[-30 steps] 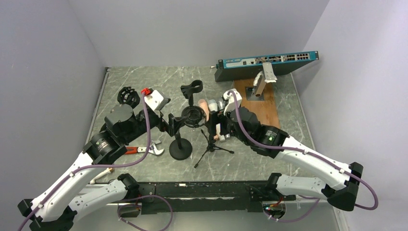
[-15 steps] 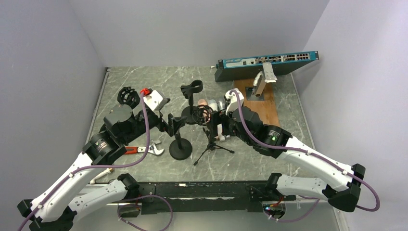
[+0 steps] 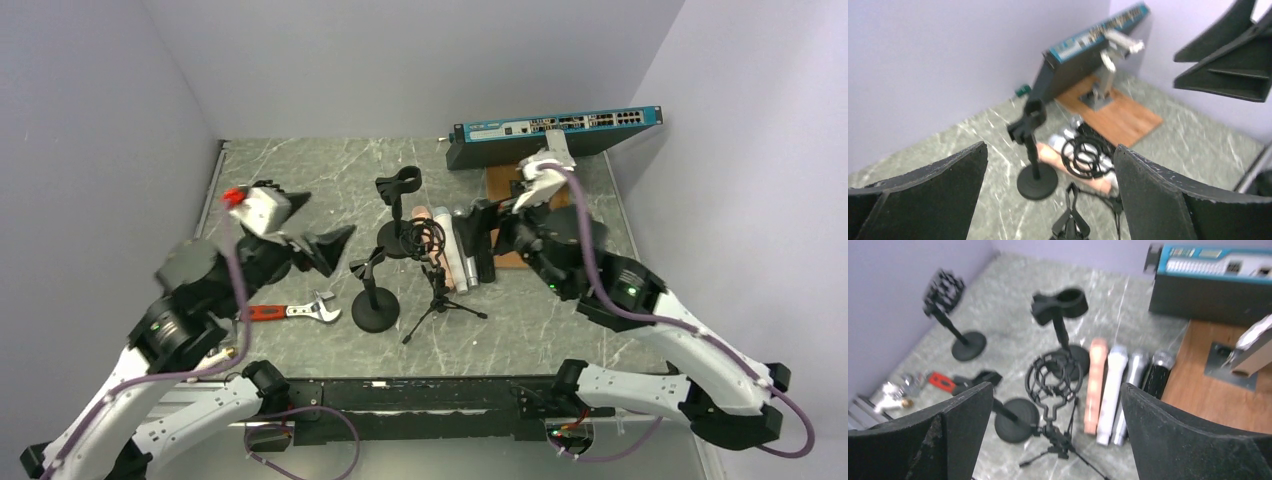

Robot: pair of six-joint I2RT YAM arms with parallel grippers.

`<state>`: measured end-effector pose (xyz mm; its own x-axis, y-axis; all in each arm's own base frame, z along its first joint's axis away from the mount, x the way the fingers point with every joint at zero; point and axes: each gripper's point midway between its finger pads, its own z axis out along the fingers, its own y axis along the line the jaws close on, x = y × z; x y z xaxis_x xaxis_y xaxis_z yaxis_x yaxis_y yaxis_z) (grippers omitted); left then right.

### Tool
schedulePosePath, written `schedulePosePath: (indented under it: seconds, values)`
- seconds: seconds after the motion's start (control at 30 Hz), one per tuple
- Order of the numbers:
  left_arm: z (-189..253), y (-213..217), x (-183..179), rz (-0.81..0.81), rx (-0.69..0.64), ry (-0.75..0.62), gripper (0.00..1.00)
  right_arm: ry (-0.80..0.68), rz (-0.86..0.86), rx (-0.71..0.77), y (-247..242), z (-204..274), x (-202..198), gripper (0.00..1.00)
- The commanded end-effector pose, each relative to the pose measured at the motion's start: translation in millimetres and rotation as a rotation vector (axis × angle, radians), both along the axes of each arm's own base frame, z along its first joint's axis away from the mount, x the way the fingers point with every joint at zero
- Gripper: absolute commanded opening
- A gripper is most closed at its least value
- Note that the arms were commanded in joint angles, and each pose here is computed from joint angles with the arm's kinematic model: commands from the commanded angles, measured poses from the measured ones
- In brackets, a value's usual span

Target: Remove the microphone from the stand

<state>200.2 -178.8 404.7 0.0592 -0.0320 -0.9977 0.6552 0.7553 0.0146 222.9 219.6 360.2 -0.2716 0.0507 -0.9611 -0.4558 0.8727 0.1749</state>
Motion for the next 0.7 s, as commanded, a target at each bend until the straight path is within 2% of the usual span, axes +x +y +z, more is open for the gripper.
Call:
schedulePosePath:
  seconds: [0.0,0.13,0.3,0.47,0.67]
  values:
    - [84.8,69.7,-29.1,0.174,-0.24,-0.147,0.99,-0.189,-0.044,0.135,-42.5,84.1,-13.2,1.0]
    - [108.9,125.7,-57.0,0.289,-0.397,-0.205,0.99,-0.307,-0.059,0.292,-69.3,128.1,-28.6,1.0]
    - [105.9,170.9,-75.2,0.401,-0.523,-0.217,0.99,-0.336,-0.188,0.38,-110.6,146.5,-33.8,1.0]
    - [97.0,178.2,-75.7,0.435,-0.511,-0.171,0.99,-0.388,-0.194,0.429,-127.3,145.5,-43.4,1.0]
    - [90.6,168.8,-68.3,0.431,-0.472,-0.124,0.99,-0.376,-0.26,0.452,-141.6,132.7,-42.2,1.0]
